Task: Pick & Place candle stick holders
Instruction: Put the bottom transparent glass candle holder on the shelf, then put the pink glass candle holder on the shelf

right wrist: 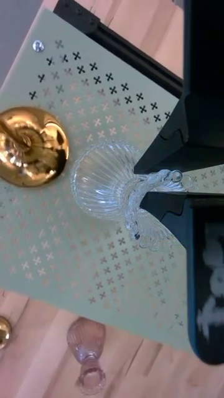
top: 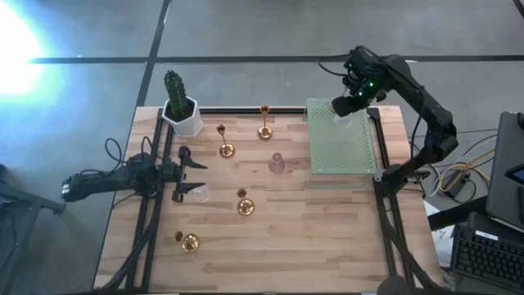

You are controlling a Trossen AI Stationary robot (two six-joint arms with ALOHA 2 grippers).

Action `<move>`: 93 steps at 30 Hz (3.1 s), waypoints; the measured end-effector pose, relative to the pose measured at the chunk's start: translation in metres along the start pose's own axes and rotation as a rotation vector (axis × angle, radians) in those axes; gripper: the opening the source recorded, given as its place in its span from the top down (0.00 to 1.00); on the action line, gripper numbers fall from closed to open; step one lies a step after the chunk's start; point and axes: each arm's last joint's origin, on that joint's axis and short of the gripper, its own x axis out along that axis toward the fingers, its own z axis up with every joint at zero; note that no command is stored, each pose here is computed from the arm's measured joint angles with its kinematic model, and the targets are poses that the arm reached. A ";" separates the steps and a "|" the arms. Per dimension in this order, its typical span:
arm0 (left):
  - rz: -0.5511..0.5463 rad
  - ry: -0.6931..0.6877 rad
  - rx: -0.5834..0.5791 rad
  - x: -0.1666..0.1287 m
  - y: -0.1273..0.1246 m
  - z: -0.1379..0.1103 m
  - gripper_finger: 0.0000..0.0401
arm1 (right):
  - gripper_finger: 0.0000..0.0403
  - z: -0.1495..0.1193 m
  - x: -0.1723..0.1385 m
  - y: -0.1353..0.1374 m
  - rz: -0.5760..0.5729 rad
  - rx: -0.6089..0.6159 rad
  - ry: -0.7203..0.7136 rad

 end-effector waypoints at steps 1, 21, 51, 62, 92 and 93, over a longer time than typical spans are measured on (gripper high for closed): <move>0.000 0.000 0.000 0.000 0.000 0.000 0.35 | 0.94 0.000 0.000 -0.001 -0.001 0.000 -0.001; 0.001 0.000 0.000 0.000 0.000 0.000 0.35 | 0.94 0.000 0.015 -0.007 0.055 0.017 0.046; 0.000 0.000 0.000 0.000 0.000 0.000 0.35 | 0.63 0.000 0.011 -0.007 0.071 0.010 0.001; 0.000 0.000 0.000 0.000 0.000 0.000 0.35 | 0.57 -0.009 -0.005 -0.007 0.083 0.033 -0.058; 0.000 0.000 0.000 0.000 0.000 0.000 0.35 | 0.71 -0.118 -0.127 0.080 0.458 -0.348 -0.556; 0.000 0.000 0.000 0.000 0.000 0.000 0.35 | 0.71 -0.121 -0.124 0.089 0.450 -0.374 -0.544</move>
